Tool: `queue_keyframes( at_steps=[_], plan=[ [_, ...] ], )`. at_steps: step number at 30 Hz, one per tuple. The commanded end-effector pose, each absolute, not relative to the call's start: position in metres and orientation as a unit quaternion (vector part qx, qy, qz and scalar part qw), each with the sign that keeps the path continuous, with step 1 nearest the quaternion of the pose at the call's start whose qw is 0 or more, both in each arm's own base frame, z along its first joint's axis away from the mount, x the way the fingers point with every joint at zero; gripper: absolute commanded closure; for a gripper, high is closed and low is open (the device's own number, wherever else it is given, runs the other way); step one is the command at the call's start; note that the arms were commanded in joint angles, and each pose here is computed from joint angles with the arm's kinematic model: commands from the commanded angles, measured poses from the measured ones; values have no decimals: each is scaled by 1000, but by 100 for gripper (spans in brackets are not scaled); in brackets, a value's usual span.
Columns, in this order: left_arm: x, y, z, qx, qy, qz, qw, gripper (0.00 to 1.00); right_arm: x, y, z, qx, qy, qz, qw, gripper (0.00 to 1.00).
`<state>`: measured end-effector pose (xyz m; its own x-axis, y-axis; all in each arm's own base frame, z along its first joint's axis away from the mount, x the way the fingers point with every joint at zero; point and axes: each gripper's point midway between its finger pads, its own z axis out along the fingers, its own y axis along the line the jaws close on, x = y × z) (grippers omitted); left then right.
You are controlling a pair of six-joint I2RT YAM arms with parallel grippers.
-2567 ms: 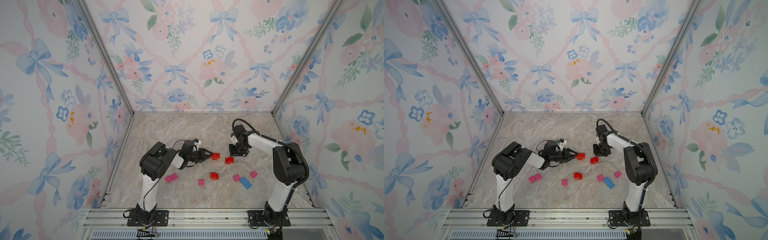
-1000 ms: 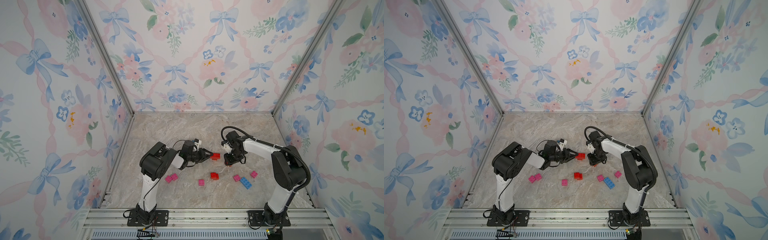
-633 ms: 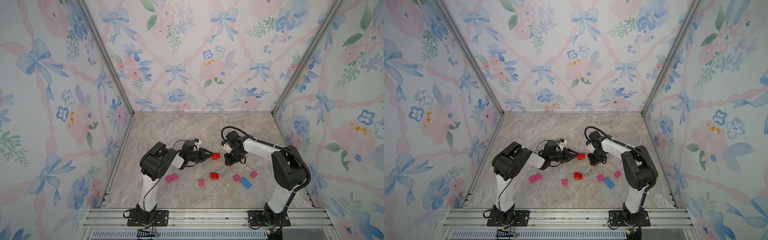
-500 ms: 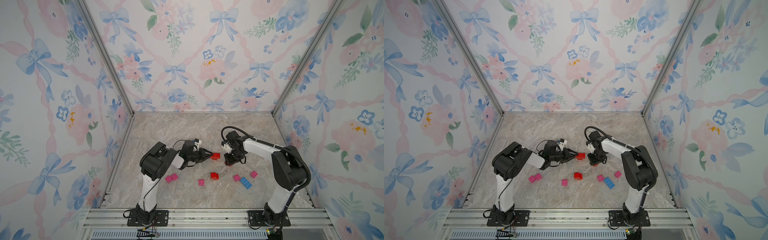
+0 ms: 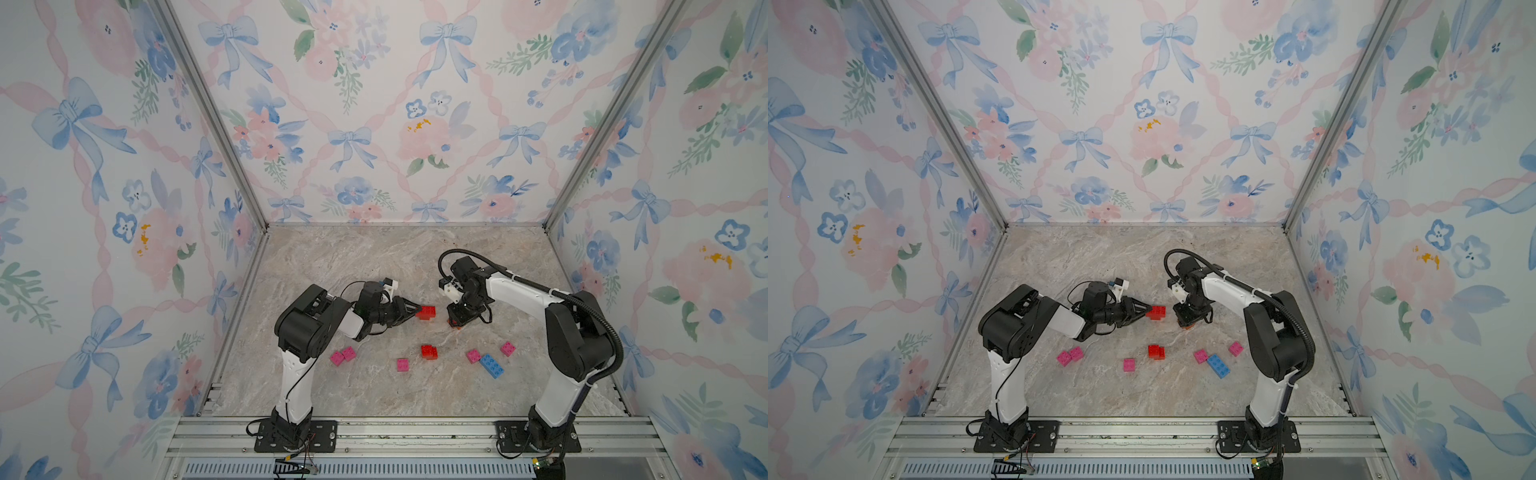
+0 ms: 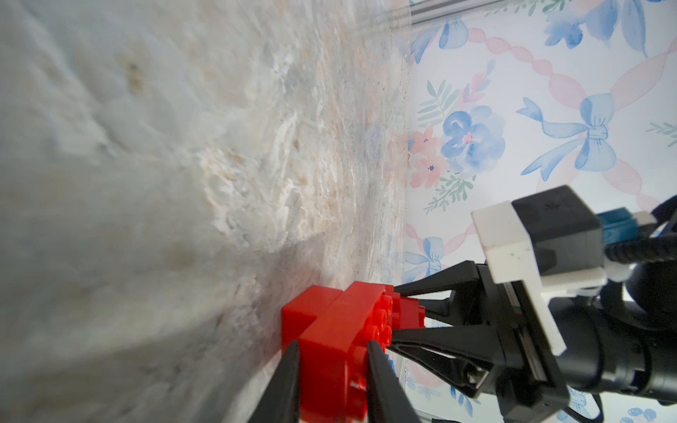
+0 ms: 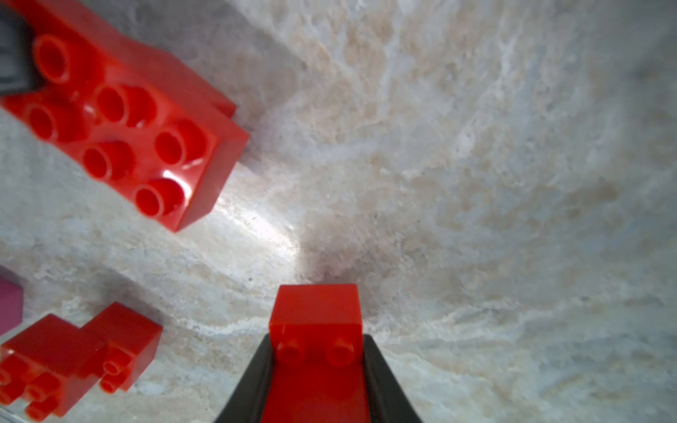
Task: Assemble the letter v with lego
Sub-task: Pick up the lego brick from the center of the board, then assemble the lego brick with the lego brick.
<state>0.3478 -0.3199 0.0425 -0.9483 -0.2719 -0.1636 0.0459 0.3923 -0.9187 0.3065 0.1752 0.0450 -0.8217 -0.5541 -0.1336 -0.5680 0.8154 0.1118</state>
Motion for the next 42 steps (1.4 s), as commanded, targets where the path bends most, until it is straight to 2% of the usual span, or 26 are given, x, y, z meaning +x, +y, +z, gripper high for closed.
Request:
queue_keyframes(
  at_steps=[1, 5, 16, 21, 25, 29, 42],
  plan=[
    [349, -307, 40, -84, 827, -536, 149, 71, 308, 188, 61, -341, 934, 89, 58, 91],
    [349, -299, 35, -91, 829, -531, 149, 71, 315, 201, 75, -389, 914, 86, 78, 88],
    [352, -296, 32, -91, 829, -531, 147, 73, 343, 217, 96, -488, 864, 56, 113, 88],
    [352, -296, 31, -93, 830, -531, 144, 74, 332, 222, 96, -583, 804, 74, 91, 89],
    [353, -296, 30, -93, 830, -530, 144, 74, 330, 226, 99, -640, 758, 93, 84, 96],
    [352, -295, 27, -94, 832, -528, 141, 75, 332, 231, 95, -678, 726, 85, 74, 99],
    [351, -296, 24, -92, 835, -525, 140, 76, 341, 246, 81, -713, 695, 83, 48, 100]
  ],
)
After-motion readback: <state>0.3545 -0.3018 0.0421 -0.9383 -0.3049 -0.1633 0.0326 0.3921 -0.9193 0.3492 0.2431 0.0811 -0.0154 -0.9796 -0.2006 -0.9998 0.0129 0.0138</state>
